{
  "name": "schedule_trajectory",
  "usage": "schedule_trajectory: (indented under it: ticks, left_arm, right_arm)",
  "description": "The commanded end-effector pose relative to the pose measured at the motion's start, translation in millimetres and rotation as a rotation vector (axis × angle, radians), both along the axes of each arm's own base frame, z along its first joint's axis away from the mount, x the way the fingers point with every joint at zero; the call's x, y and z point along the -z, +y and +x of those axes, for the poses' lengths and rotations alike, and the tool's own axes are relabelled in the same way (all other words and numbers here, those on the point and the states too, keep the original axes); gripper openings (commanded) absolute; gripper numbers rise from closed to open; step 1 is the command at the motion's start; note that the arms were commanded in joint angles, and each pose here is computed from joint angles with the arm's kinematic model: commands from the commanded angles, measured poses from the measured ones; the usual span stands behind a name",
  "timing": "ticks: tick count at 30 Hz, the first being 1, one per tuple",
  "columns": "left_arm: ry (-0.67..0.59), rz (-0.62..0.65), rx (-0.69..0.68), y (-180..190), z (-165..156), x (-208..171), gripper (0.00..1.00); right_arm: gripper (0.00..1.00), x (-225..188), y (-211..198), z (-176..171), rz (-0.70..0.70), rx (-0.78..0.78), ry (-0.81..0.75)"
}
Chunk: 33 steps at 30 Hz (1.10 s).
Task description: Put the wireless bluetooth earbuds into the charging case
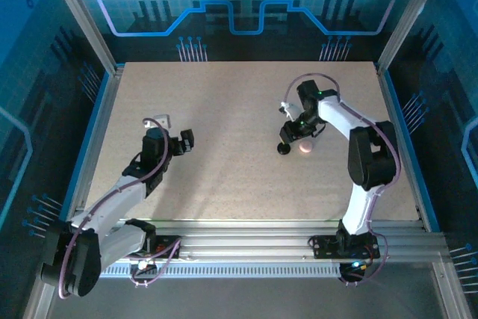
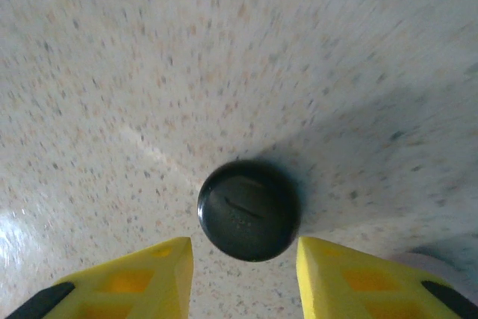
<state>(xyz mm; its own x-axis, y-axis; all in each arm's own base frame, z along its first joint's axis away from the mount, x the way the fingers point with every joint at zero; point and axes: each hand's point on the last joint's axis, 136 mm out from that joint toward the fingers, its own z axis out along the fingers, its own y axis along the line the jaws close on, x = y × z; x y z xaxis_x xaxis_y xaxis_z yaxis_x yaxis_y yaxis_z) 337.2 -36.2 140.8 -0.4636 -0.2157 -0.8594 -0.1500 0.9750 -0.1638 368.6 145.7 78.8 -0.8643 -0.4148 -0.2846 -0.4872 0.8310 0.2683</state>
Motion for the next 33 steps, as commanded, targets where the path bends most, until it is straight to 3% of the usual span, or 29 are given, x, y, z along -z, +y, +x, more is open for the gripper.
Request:
schedule_trajectory:
  ticks: [1,3,4,5,8,12,15,20,23,28,33]
  left_arm:
    - [-0.033,0.078,-0.094,22.1,9.7,-9.6,0.99]
    - [-0.041,0.12,-0.118,29.0,13.2,-11.4,0.99]
    - [-0.062,0.147,-0.132,32.9,15.0,-14.2,0.99]
    - [-0.082,0.162,-0.149,37.0,15.6,-15.6,0.99]
    - [-0.14,0.179,-0.17,46.4,16.8,-11.1,0.99]
    - [-0.128,0.215,-0.224,66.0,17.2,4.8,0.99]
    - [-0.212,0.156,-0.22,74.3,22.0,11.8,0.99]
    - [-0.288,0.156,-0.062,52.3,36.9,26.3,0.99]
    - [-0.351,0.178,-0.047,49.2,35.3,29.0,0.99]
    - [-0.16,0.122,-0.033,53.2,56.1,45.5,0.99]
    - [-0.188,0.116,-0.052,57.5,55.2,43.3,0.99]
  right_arm:
    - [0.46,-36.5,-12.4,24.1,0.03,0.082,-0.197]
    - [0.53,-41.7,-22.5,31.0,0.021,0.127,-0.288]
    - [0.9,-44.4,-27.4,33.5,0.022,0.146,-0.335]
    - [1.0,-45.5,-33.4,35.0,0.017,0.168,-0.372]
    - [1.0,-50.0,-51.3,36.5,0.009,0.243,-0.495]
    - [1.0,-50.1,-73.8,29.9,-0.023,0.315,-0.638]
    - [1.0,-46.8,-86.4,23.7,-0.037,0.338,-0.755]
    - [1.0,-39.7,-97.2,21.7,-0.008,0.392,-0.88]
    - [1.0,-37.4,-94.8,21.5,-0.001,0.371,-0.907]
    - [1.0,-22.4,-94.5,19.8,0.011,0.356,-0.976]
    - [1.0,-15.5,-110.3,28.5,0.039,0.431,-0.91]
